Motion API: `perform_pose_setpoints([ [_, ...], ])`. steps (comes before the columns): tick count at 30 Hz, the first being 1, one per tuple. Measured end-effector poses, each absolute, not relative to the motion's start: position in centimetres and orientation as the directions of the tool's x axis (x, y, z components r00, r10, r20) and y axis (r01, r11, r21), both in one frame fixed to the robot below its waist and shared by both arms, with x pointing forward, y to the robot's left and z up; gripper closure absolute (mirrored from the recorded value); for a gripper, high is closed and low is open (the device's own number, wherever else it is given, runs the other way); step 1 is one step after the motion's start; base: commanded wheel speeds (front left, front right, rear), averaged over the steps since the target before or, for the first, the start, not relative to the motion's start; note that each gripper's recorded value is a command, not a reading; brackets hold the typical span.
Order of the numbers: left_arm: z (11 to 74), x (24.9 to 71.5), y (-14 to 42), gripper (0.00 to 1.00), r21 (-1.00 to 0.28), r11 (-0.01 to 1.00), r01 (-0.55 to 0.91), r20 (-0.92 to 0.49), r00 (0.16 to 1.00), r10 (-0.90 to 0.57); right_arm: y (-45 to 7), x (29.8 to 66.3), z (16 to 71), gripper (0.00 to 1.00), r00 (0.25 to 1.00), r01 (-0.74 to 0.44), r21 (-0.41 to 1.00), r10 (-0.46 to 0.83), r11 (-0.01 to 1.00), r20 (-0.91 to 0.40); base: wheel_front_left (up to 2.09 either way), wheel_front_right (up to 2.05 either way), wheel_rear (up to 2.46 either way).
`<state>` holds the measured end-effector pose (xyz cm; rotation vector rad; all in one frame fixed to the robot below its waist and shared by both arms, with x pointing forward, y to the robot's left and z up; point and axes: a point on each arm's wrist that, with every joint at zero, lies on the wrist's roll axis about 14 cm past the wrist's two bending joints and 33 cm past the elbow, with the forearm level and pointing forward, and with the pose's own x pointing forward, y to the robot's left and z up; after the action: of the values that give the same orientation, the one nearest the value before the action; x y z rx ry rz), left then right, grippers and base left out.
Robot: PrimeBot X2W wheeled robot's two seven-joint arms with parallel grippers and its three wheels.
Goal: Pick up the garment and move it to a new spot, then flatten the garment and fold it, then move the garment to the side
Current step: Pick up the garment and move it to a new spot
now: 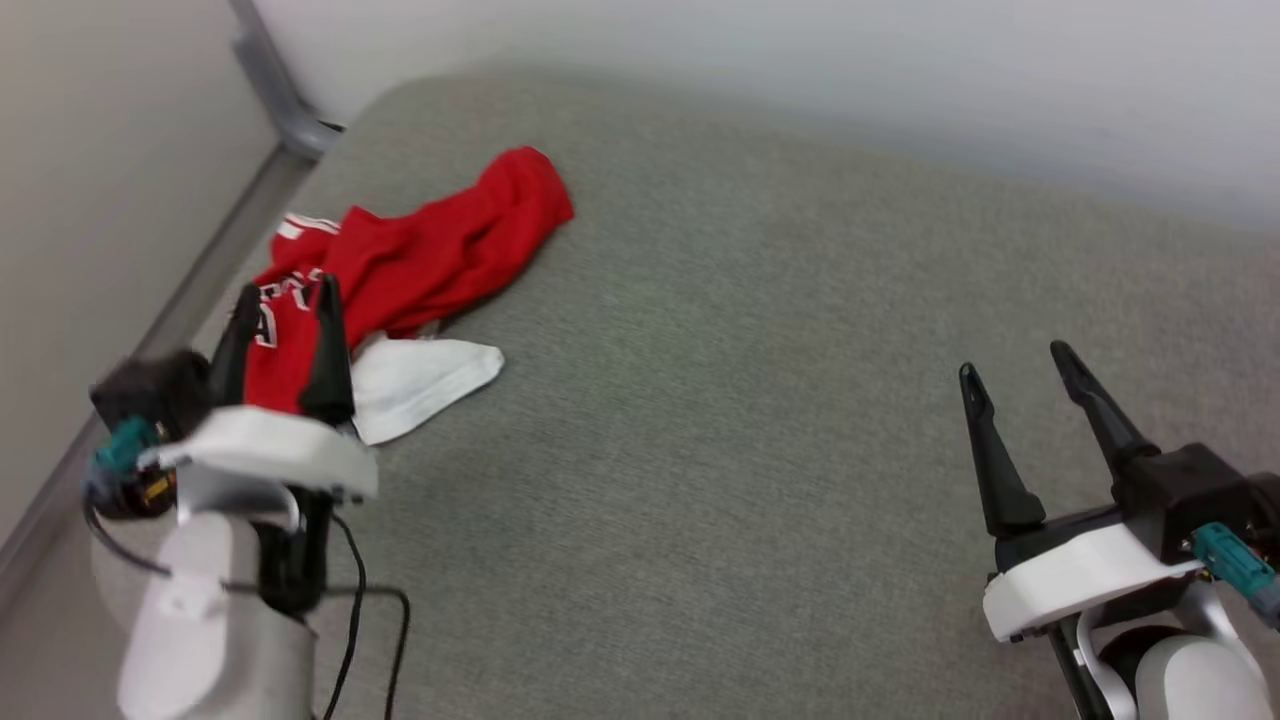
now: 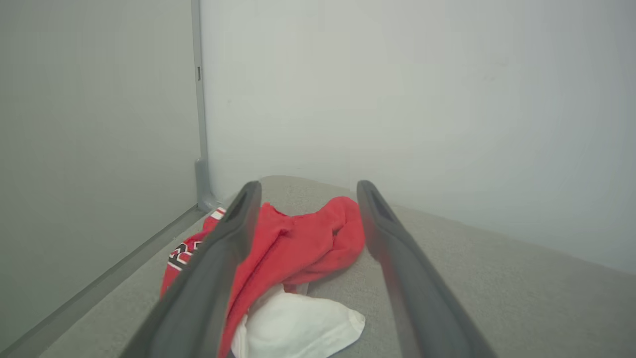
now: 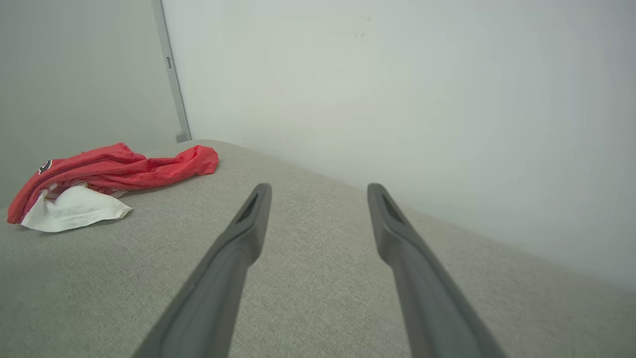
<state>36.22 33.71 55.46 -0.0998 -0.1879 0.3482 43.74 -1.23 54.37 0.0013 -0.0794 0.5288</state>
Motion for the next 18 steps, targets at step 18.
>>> perform_pose_setpoints([
  [18,44.3,47.0,39.3,0.00,-0.074,0.941,-0.330,-0.635,0.743,0.211,-8.1,47.8,48.3,0.00,0.943,-0.331,0.017,0.332,0.943,-0.021,0.00,0.00,0.00],
])
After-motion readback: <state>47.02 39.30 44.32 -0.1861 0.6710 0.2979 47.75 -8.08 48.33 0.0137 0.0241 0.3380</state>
